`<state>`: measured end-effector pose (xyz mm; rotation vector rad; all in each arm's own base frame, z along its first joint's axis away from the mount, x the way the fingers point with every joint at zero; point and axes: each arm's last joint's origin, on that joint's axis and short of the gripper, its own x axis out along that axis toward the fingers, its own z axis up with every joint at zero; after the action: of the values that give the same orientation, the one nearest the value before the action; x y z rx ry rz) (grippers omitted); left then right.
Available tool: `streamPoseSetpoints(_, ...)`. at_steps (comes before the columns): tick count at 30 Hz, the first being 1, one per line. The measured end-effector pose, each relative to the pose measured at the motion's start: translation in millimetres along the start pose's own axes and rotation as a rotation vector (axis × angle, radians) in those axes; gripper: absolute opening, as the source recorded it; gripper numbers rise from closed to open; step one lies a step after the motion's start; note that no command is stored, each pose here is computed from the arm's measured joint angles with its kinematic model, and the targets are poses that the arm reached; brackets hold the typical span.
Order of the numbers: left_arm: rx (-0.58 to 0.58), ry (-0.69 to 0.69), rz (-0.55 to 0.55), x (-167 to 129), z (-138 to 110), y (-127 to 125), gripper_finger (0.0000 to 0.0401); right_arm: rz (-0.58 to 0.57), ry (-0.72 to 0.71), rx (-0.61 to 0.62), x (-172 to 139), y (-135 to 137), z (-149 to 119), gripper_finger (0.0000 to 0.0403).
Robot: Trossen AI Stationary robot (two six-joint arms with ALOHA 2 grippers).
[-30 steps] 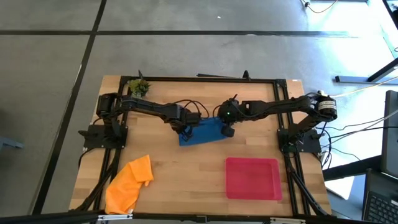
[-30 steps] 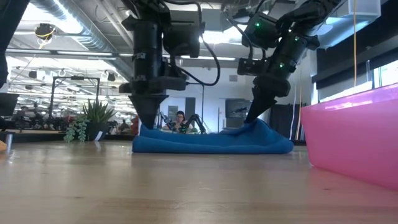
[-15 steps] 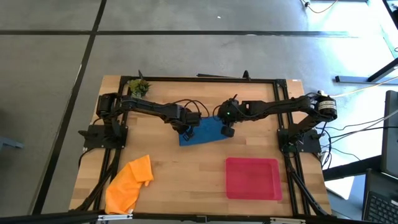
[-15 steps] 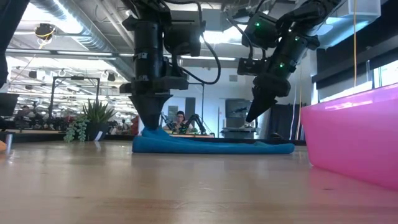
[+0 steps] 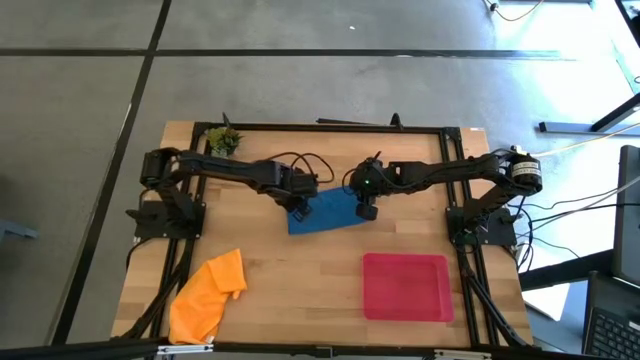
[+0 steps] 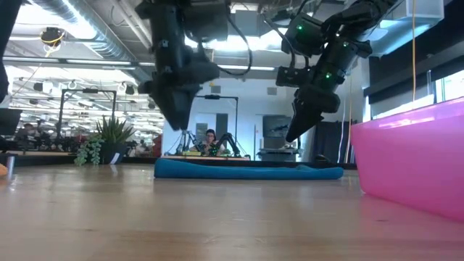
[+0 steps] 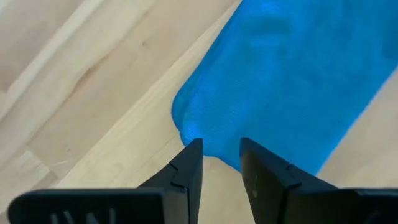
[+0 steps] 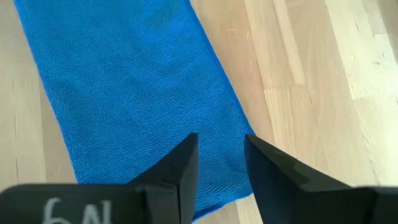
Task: Roll microfiber towels into tight, uniform cylinder then place into a basket
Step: Fold the blue microfiber towel
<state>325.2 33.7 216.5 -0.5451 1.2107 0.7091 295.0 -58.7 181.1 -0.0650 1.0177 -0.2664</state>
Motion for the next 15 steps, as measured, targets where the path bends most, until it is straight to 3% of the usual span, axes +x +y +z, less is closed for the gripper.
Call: streamPoseSetpoints(15, 0.103, -0.044, -0.037, -19, 0, 5, 0.0096, 0.000, -0.003, 0.003, 0, 0, 1, 0.0131)
